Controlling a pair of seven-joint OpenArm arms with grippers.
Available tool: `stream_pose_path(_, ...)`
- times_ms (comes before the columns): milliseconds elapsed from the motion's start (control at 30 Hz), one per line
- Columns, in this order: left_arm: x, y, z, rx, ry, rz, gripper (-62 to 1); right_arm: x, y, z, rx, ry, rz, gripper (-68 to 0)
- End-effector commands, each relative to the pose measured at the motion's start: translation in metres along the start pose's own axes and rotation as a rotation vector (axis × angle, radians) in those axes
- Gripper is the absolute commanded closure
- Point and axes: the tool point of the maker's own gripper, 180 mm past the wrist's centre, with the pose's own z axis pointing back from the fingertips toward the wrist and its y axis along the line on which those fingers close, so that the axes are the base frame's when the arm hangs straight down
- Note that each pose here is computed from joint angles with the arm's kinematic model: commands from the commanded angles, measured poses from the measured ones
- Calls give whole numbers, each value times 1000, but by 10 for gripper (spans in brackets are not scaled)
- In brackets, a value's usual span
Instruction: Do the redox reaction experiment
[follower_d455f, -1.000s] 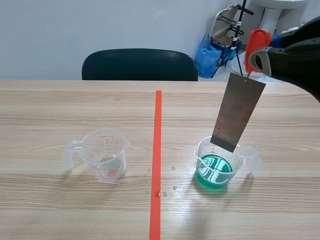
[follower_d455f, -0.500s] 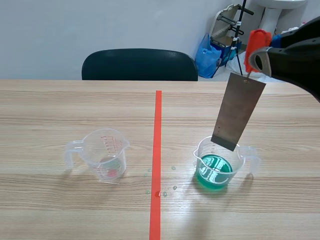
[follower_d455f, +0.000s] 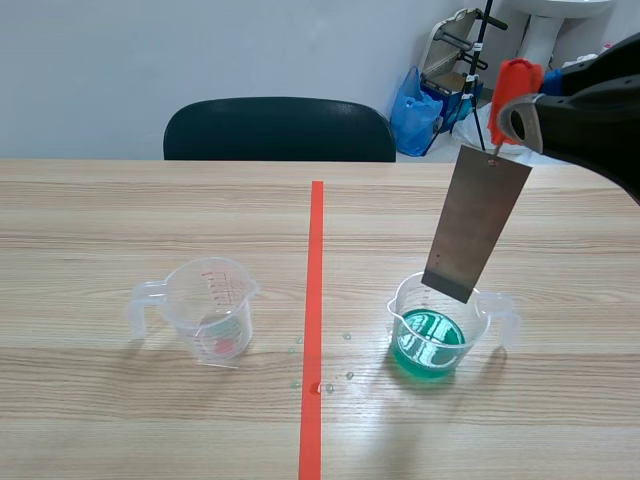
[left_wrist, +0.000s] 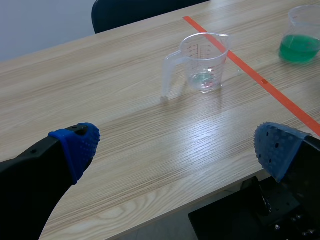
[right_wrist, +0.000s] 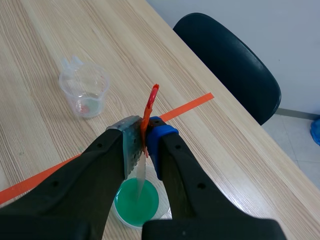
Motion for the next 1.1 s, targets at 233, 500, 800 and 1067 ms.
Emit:
stream_pose_path(233, 17, 2, -7, -11, -93, -9, -623, 7, -2, 1, -1, -25, 8, -6)
stream_pose_path(500, 45, 7, -64, -144, -294, -25, -330, 7, -2, 1, -1, -25, 7, -6)
stream_pose_path(800, 44, -37, -156, -404, -272, -8, -92, 7, -2, 1, -1, -25, 7, -6)
stream_pose_path(1067, 56, -101, -222, -592, -259, -58, -53, 7, -2, 1, -1, -25, 7, -6)
